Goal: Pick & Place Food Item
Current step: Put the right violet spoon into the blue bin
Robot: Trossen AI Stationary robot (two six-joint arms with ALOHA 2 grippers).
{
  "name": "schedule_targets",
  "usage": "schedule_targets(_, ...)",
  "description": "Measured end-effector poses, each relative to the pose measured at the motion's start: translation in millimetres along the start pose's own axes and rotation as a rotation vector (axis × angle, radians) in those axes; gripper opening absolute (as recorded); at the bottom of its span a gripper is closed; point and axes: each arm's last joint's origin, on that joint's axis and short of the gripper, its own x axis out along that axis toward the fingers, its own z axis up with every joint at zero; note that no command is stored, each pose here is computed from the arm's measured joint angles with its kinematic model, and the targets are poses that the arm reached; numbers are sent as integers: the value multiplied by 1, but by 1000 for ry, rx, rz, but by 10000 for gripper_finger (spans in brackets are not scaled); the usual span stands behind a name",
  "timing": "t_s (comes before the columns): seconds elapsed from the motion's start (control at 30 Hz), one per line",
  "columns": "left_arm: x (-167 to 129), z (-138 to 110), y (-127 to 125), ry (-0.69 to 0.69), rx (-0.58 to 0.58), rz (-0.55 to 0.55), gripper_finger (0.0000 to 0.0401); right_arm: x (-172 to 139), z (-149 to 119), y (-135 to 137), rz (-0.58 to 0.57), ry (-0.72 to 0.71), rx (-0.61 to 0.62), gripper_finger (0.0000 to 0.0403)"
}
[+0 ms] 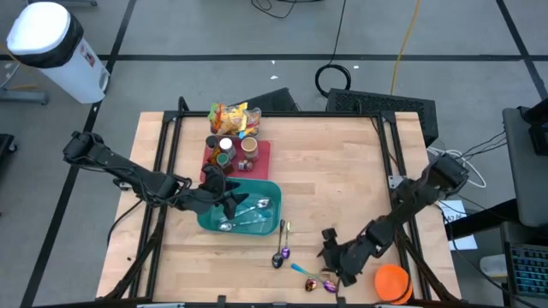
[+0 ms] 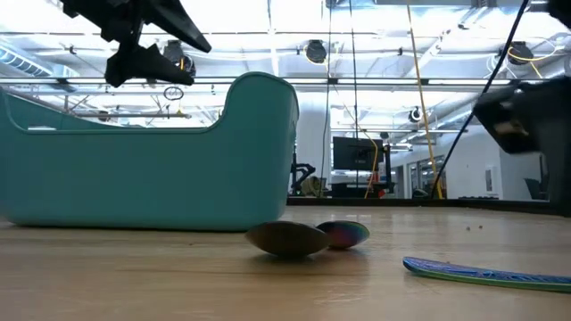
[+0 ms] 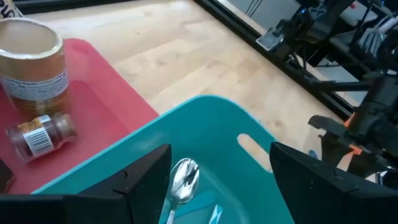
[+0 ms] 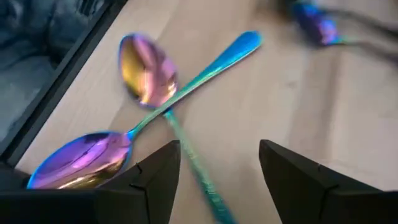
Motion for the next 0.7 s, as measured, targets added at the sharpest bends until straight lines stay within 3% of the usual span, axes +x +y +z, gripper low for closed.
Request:
schedule_targets(0.37, 0, 0, 0, 7, 0, -5, 280, 19, -13, -1, 40, 75, 9, 174)
schedule_targets(0.7, 0, 0, 0, 7, 1, -5, 280, 21, -17, -19, -68, 147, 0, 53)
